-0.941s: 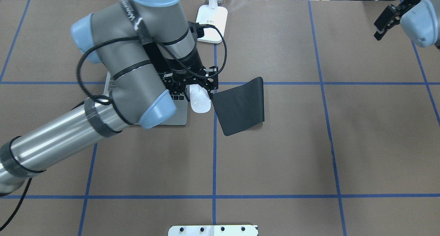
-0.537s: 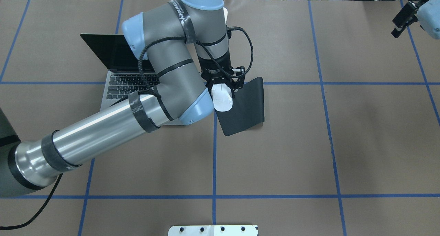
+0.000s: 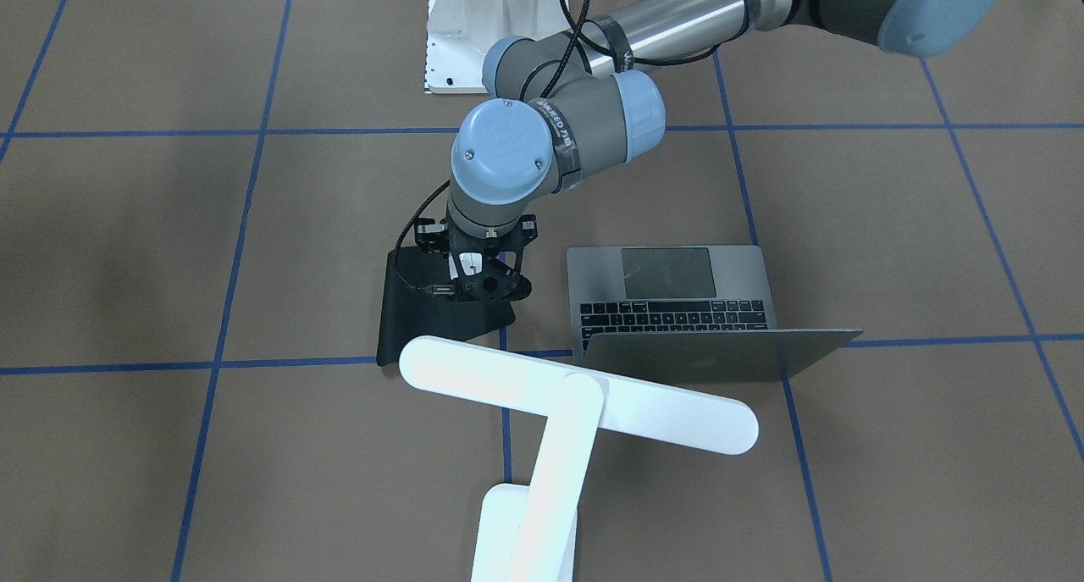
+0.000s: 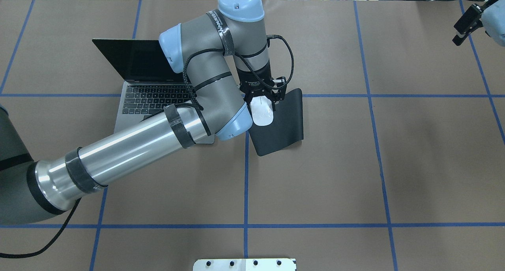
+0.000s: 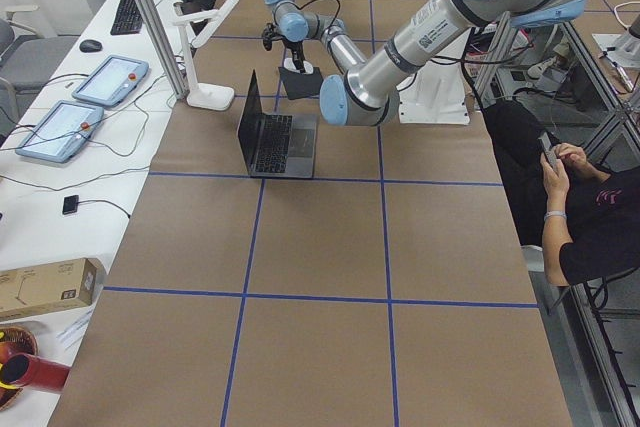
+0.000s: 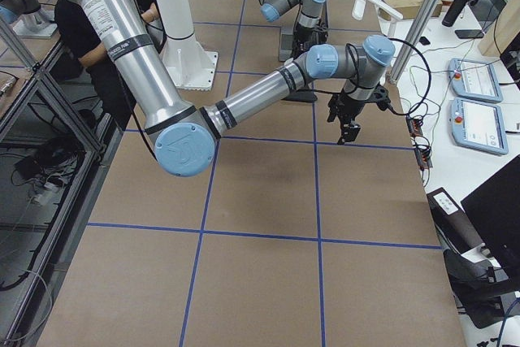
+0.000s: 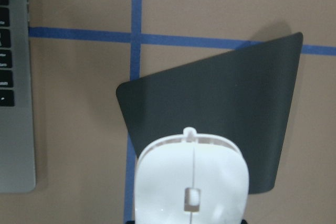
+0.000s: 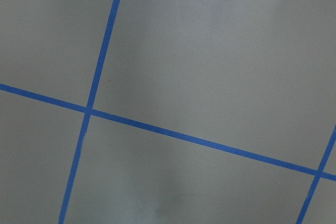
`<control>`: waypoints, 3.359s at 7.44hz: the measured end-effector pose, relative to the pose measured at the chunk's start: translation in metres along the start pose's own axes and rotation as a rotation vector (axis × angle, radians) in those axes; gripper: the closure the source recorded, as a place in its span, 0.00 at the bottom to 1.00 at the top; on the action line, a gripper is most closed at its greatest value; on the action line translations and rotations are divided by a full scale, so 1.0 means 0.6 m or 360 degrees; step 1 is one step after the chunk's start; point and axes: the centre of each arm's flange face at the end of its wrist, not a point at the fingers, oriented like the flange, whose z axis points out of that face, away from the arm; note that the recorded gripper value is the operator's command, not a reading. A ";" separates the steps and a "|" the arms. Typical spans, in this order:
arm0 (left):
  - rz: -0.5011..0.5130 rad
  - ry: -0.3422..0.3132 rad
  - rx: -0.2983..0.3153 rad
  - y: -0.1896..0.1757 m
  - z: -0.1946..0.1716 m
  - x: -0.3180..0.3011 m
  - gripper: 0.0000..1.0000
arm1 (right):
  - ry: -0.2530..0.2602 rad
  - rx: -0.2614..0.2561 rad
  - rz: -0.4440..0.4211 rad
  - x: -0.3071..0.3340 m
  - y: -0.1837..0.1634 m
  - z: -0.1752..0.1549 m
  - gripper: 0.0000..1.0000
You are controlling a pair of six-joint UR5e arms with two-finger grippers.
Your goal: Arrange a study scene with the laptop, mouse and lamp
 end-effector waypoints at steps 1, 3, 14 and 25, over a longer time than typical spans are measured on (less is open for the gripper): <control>-0.0018 0.0004 -0.0001 -0.003 0.008 0.004 0.42 | 0.0000 0.0000 -0.0002 0.000 0.000 0.000 0.00; -0.0064 0.0012 0.0022 0.003 0.037 0.012 0.42 | 0.0000 -0.0001 -0.0004 0.001 0.001 0.001 0.00; -0.0032 0.0056 0.0057 0.044 0.051 0.023 0.06 | 0.0002 0.0047 -0.0034 -0.017 0.011 -0.022 0.00; 0.0571 -0.0437 0.0328 -0.009 -0.498 -0.924 0.00 | 0.0053 0.0271 0.0258 0.280 0.278 0.030 0.00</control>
